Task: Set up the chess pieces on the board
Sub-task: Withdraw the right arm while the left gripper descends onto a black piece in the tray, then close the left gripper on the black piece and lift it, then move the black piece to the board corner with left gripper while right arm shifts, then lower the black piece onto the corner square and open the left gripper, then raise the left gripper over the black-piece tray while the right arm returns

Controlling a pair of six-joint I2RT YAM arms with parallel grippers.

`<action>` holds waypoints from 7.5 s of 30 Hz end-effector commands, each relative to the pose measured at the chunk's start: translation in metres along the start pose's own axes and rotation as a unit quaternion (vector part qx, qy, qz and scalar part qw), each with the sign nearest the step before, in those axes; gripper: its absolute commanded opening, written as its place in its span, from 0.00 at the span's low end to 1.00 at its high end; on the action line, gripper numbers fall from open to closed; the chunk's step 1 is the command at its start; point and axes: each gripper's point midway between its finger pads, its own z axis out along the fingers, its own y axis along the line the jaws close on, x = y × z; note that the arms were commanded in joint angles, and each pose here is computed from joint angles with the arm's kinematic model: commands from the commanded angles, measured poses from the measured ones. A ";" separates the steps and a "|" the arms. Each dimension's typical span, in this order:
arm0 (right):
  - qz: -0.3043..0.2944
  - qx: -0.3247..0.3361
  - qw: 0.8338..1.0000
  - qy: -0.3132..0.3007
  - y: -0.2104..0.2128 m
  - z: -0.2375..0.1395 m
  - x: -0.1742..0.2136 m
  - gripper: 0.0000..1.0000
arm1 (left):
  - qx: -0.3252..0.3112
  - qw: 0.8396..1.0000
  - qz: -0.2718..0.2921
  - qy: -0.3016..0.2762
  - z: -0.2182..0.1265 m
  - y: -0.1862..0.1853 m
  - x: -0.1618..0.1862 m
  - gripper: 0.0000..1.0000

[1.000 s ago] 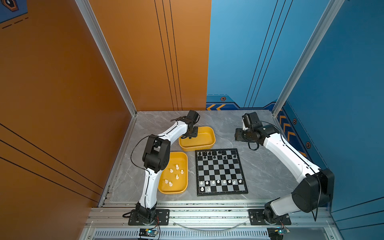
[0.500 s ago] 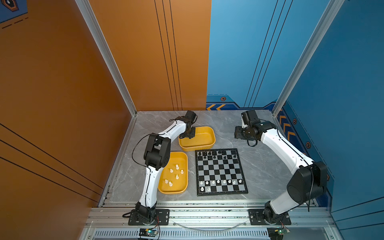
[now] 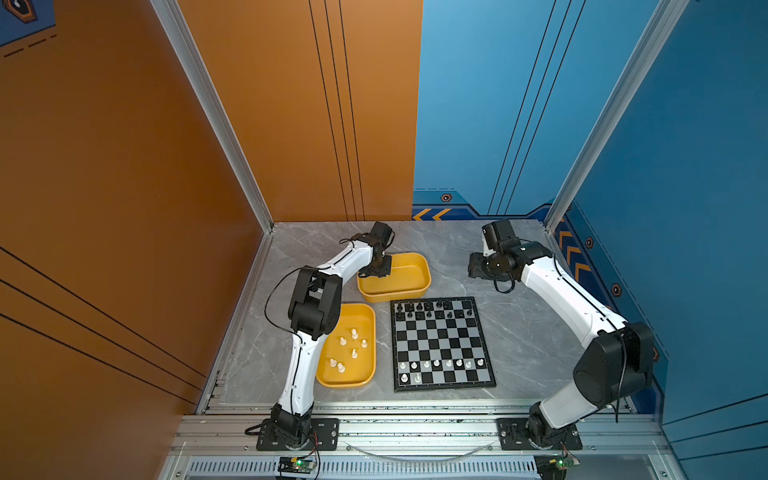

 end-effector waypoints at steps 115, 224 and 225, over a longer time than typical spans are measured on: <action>0.085 0.038 0.995 -0.045 -0.111 -0.154 0.137 0.82 | 0.130 0.964 0.232 -0.010 -0.033 -0.294 0.114 0.12; -0.033 -0.087 0.996 -0.007 0.067 -0.044 -0.004 1.00 | -0.007 0.999 0.037 -0.012 -0.029 -0.010 -0.013 0.49; -0.034 -0.088 0.996 -0.005 0.068 -0.043 -0.005 1.00 | -0.006 0.999 0.036 -0.010 -0.025 -0.009 -0.013 0.49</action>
